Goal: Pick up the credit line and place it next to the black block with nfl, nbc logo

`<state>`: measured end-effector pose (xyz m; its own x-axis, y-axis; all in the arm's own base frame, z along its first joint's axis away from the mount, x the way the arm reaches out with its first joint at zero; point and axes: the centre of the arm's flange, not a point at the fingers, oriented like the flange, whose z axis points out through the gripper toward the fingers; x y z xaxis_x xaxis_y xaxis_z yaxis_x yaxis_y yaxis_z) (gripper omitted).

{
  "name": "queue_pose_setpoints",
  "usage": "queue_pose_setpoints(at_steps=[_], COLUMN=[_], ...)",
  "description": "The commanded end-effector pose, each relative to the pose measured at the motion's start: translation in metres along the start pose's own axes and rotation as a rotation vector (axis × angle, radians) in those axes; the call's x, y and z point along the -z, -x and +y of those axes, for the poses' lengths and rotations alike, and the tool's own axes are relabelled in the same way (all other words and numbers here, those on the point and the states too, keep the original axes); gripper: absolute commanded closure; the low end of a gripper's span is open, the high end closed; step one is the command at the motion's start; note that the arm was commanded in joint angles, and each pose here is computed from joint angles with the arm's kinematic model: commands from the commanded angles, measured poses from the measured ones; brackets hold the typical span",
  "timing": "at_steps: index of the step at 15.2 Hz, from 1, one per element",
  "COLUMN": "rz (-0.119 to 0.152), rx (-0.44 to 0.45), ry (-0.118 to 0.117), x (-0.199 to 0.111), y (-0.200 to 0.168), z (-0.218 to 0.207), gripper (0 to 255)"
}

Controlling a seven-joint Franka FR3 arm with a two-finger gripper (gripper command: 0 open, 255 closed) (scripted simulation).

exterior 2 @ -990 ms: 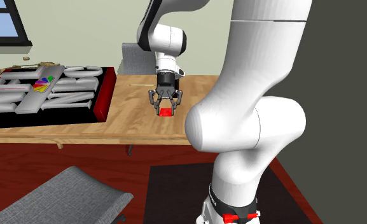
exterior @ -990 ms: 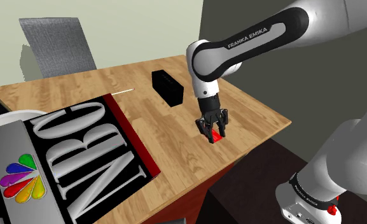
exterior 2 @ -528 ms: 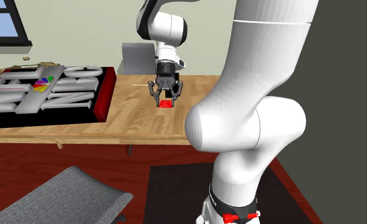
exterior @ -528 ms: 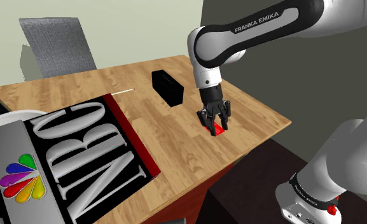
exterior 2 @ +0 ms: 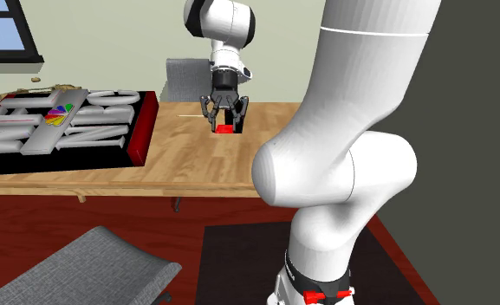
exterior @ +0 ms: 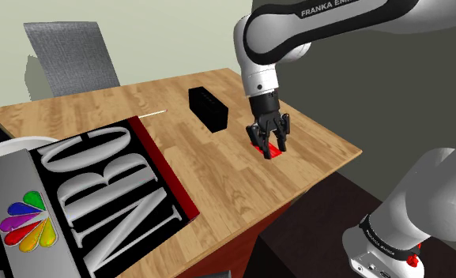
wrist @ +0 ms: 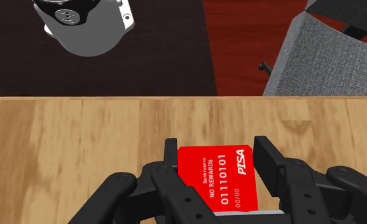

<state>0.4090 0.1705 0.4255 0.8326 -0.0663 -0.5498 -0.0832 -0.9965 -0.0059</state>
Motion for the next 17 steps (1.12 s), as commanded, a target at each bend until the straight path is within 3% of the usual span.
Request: queue_pose_setpoints(at_steps=[1, 17], rz=[0.000, 0.000], rx=[0.000, 0.000], ry=[0.000, 0.000], x=[0.009, 0.079], y=[0.007, 0.053], z=[0.000, 0.000], gripper=[255, 255])
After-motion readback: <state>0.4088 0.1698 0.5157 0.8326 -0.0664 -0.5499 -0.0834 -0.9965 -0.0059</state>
